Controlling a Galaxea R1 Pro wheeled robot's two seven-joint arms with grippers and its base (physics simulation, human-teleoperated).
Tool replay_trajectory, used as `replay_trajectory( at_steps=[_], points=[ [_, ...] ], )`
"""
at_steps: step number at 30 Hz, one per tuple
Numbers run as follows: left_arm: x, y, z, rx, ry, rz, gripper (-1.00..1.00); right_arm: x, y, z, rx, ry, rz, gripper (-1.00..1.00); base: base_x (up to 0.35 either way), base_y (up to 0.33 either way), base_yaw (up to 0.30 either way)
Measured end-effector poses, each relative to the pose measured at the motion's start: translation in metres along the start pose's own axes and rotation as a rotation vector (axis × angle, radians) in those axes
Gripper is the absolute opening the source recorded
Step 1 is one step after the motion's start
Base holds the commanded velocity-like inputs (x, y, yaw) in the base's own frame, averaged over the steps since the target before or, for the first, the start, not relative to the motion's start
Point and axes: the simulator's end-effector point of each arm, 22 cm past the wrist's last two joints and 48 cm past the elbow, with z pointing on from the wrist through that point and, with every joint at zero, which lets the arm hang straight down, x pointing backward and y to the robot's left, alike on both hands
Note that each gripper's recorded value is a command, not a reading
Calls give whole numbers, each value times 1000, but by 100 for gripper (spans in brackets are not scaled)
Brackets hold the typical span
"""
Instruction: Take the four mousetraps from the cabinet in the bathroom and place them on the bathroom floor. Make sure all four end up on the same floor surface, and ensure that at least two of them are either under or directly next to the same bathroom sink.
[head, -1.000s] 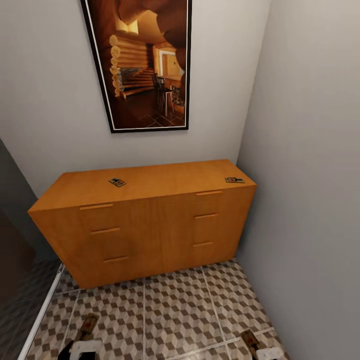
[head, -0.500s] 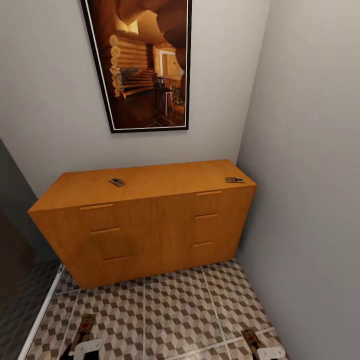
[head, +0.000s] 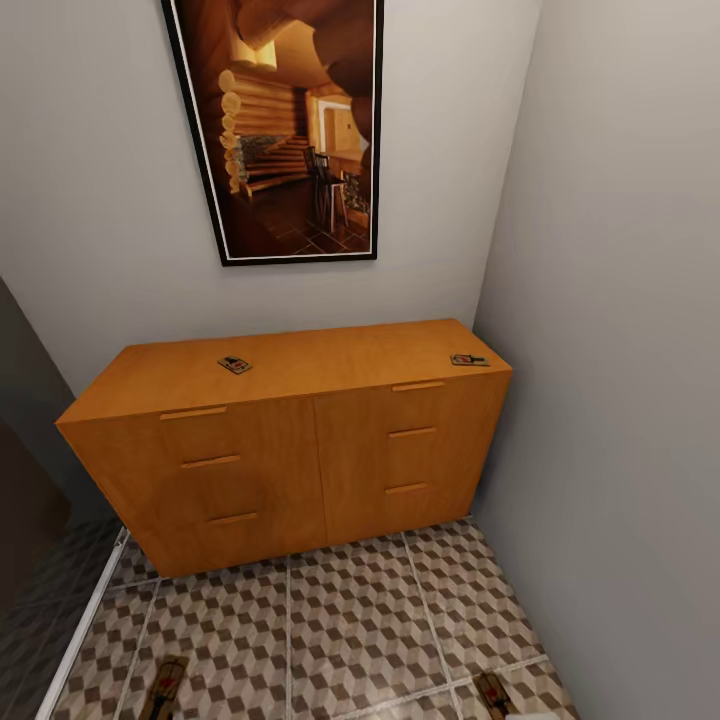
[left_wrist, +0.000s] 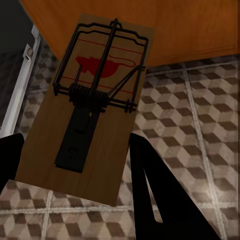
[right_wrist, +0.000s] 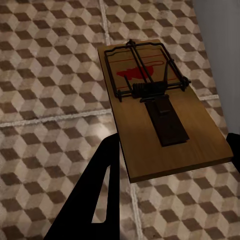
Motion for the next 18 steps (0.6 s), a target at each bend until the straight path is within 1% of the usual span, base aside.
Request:
replay_trajectory(
  at_steps=[4, 7, 12, 15, 18],
  points=[
    [8, -1, -9, 14, -4, 5, -100, -1, 2, 0, -3, -5, 1, -100, -18, 0, 0],
    [13, -2, -16, 24, -7, 8, -100, 0, 2, 0, -4, -5, 1, -100, -117, 0, 0],
    [22, -3, -28, 43, -11, 14, -100, -1, 3, 0, -5, -6, 1, -100, -174, 0, 0],
    [28, -4, -35, 54, -14, 17, -100, -1, 4, 0, -5, -6, 2, -100, -242, 0, 0],
    [24, -7, -36, 66, -32, 18, -100, -1, 4, 0, -6, -6, 2, -100, -256, 0, 0]
  ],
)
